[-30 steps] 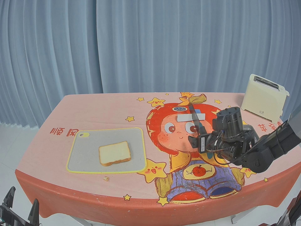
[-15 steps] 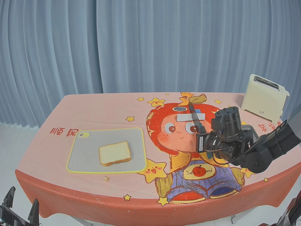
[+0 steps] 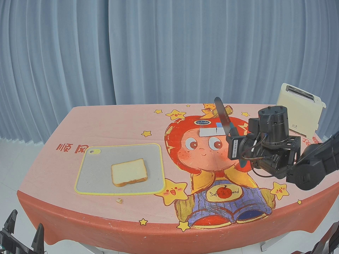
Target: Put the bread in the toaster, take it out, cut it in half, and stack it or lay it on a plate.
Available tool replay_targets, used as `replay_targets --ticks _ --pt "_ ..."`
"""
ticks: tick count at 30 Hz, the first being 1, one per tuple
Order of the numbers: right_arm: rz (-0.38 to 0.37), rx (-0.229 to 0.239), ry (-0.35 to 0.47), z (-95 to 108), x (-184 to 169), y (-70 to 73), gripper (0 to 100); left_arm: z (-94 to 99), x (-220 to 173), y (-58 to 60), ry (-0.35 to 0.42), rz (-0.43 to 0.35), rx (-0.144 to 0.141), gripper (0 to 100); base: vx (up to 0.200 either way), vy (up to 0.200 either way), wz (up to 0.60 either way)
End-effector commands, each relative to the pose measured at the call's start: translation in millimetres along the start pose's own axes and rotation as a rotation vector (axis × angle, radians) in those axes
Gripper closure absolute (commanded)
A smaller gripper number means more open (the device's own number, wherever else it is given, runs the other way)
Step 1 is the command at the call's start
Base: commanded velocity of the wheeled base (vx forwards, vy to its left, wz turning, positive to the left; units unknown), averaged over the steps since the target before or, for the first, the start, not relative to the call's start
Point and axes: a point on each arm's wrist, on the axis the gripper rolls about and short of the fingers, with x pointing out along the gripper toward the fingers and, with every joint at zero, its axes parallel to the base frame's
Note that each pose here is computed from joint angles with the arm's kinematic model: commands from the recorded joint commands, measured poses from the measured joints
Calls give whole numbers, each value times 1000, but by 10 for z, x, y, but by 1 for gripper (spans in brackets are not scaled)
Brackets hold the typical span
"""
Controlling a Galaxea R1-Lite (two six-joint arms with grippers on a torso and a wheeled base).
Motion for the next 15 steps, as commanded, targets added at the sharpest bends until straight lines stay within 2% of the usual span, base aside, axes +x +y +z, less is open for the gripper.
replay_targets --ticks 1,15 --pt "38 21 -62 136 -353 -71 100 -52 0 0 1 0 0 0 0 0 0" --pt "117 52 -124 48 -1031 -267 100 -52 0 0 1 0 0 0 0 0 0"
